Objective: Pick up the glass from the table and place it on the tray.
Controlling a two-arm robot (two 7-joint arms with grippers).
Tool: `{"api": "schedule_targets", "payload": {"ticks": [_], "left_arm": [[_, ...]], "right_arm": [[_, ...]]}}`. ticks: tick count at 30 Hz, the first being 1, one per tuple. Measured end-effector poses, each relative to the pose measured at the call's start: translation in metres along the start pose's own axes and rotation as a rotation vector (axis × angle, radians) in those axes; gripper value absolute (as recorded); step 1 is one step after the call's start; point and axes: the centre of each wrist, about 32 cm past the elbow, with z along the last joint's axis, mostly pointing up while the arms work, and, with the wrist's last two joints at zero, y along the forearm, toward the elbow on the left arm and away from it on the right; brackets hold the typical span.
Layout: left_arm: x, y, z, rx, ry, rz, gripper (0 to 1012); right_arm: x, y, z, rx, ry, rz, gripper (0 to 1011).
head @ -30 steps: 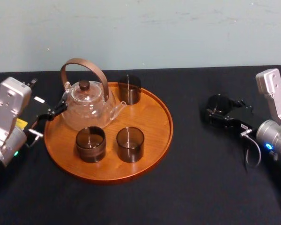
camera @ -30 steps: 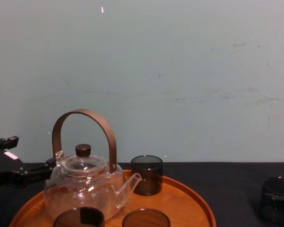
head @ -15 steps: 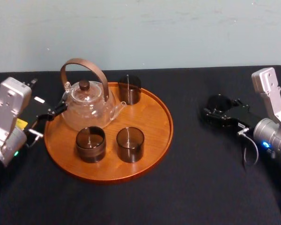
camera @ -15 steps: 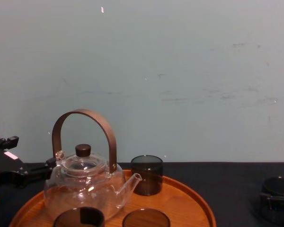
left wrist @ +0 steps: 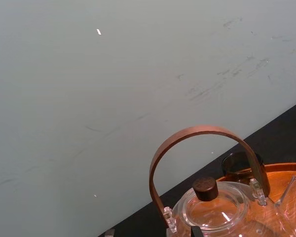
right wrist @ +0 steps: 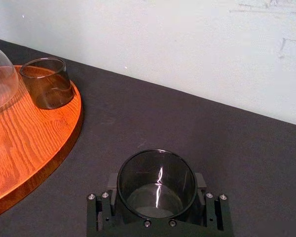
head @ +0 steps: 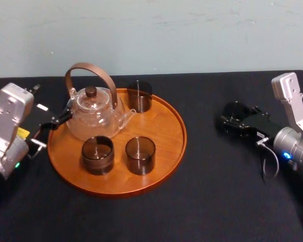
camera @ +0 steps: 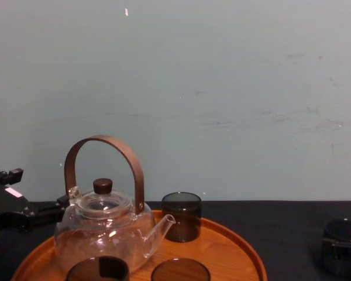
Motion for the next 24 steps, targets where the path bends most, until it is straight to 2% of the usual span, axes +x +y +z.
{"api": "schedule_targets", "payload": {"ticks": [14,24], "left_arm": [[0.0,0.0,0.0,0.0,0.0,0.0,1001],[0.0,0.0,0.0,0.0,0.0,0.0,1001]], "right_arm": [[0.0003,-0.001,0.0,0.002,0.003,0.0,903],[0.0011,-0.009,0.011,0.038,-0.004,0.029,903]]}}
